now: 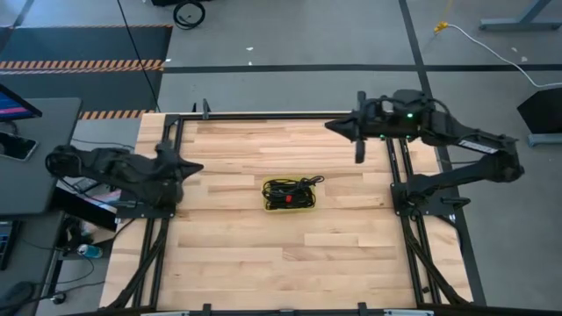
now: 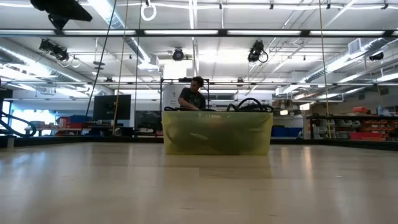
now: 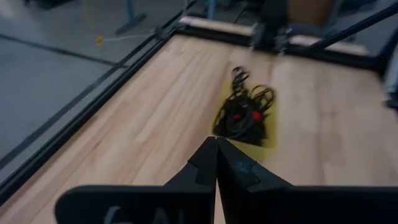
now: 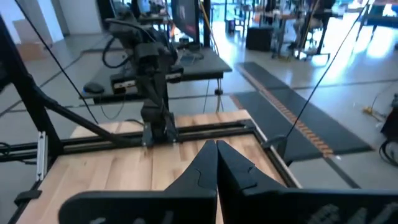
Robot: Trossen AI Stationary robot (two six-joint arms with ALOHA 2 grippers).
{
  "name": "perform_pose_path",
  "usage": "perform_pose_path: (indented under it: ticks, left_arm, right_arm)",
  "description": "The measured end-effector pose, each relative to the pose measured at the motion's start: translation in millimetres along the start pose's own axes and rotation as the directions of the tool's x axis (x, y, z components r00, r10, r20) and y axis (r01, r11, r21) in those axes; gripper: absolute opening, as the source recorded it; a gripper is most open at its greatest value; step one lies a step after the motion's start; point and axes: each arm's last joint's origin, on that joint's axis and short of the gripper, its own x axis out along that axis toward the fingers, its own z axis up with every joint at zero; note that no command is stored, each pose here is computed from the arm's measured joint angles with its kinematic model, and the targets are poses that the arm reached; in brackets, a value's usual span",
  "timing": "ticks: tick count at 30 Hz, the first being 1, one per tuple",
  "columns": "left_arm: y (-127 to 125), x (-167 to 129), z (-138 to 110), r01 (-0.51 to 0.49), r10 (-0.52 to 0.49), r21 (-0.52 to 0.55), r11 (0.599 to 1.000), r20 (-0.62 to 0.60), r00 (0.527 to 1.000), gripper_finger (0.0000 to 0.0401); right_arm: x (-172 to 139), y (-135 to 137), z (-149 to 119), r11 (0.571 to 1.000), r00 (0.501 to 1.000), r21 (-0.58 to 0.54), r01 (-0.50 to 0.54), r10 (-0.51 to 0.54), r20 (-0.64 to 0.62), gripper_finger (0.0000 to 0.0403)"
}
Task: Pick and place USB-C Cables
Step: Return to Home Position
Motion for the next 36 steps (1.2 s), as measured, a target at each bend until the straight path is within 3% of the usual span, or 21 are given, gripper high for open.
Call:
perform_pose_path:
  ticks: [9, 13, 18, 22, 29, 36]
  left_arm:
    - [21, -35, -5, 0.165, -0.166, 0.015, 0.986, 0.129, 0.978, 0.0008]
    - [30, -44, -20, 0.218, -0.215, 0.000, 0.976, 0.173, 0.961, 0.0008]
    - [34, -35, -52, 0.273, -0.241, -0.105, 0.956, 0.245, 0.939, 0.0008]
    - [27, -30, -51, 0.355, -0.332, -0.052, 0.933, 0.252, 0.909, 0.0008]
    - [17, -12, -63, 0.427, -0.402, -0.041, 0.903, 0.264, 0.877, 0.0008]
    - [1, 28, -98, 0.462, -0.412, -0.194, 0.866, 0.247, 0.877, 0.0008]
  right_arm:
    - [-26, 3, 6, 1.000, 0.999, 0.001, -0.027, 0.027, 0.040, 0.0000]
    - [-28, 3, 6, 1.000, 0.999, 0.008, -0.026, 0.026, 0.044, 0.0000]
    - [-22, 2, 4, 0.999, 1.000, 0.033, -0.005, 0.004, 0.028, 0.0000]
    - [-16, 1, 3, 0.999, 1.000, 0.048, -0.001, 0.000, 0.013, 0.0000]
    - [-2, 1, -3, 0.998, 0.999, 0.060, -0.031, 0.033, -0.035, 0.0000]
    - [5, -2, -1, 0.990, 0.999, 0.131, 0.043, -0.043, -0.007, 0.0001]
